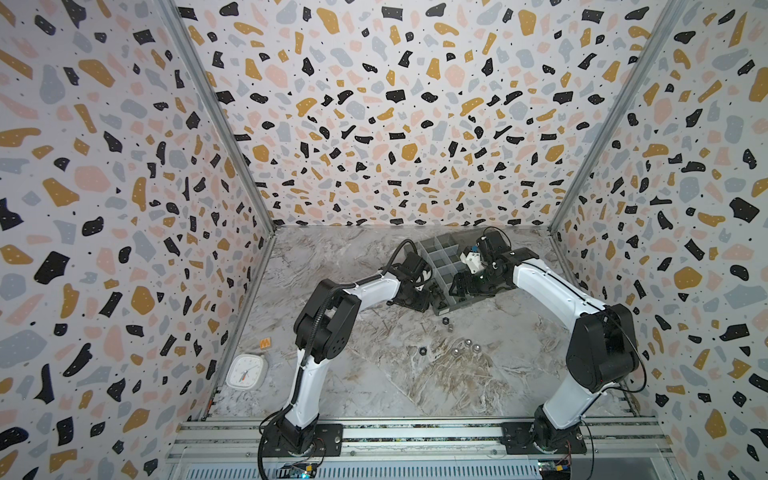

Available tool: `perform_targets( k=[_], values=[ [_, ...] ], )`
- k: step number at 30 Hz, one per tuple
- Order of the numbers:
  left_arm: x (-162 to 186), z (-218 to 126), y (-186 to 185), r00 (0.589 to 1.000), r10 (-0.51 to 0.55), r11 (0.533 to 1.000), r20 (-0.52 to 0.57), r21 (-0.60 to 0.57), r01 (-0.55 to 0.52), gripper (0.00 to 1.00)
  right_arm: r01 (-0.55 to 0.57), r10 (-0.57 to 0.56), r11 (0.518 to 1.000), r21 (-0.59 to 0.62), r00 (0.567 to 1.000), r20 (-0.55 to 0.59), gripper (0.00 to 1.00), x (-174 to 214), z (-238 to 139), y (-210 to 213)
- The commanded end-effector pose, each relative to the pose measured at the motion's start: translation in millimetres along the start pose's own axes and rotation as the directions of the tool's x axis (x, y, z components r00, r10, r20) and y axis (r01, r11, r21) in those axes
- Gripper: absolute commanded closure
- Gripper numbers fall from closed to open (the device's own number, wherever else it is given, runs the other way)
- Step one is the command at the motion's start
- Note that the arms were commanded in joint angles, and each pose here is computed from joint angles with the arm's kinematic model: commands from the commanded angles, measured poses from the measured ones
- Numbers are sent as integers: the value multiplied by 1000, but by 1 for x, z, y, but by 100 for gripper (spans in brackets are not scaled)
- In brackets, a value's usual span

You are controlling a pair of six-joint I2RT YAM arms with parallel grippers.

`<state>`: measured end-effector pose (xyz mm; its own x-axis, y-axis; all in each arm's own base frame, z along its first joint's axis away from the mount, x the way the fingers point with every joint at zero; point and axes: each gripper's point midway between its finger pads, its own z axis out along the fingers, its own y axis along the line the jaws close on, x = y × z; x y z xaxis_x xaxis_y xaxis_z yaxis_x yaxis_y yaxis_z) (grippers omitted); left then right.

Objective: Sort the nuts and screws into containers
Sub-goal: 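Grasp the black nut with the left gripper and lift it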

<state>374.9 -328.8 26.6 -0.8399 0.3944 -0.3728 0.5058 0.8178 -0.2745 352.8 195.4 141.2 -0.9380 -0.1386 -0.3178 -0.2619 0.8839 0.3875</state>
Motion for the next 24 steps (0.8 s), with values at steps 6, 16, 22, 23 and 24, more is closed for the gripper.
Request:
perform_targets(
  k=[6, 16, 22, 23, 24],
  values=[
    [-12, 4, -4, 1000, -4, 1000, 29, 26, 3, 53, 7, -7, 1000, 6, 1000, 27, 22, 2, -24, 2],
    [-5, 8, -7, 1000, -6, 1000, -4, 28, 7, 78, -4, 3, 1000, 15, 999, 32, 22, 6, -30, -9],
    [-14, -12, -11, 1000, 8, 1000, 14, 5, -8, 83, -5, 5, 1000, 13, 999, 40, 23, 6, -32, -12],
    [-17, -17, -11, 1000, 12, 1000, 19, -3, -12, 83, -5, 4, 1000, 12, 999, 43, 22, 6, -33, -12],
    [-22, -22, -11, 999, 18, 1000, 27, -11, -17, 83, -7, 6, 1000, 12, 999, 44, 22, 6, -33, -12]
  ],
)
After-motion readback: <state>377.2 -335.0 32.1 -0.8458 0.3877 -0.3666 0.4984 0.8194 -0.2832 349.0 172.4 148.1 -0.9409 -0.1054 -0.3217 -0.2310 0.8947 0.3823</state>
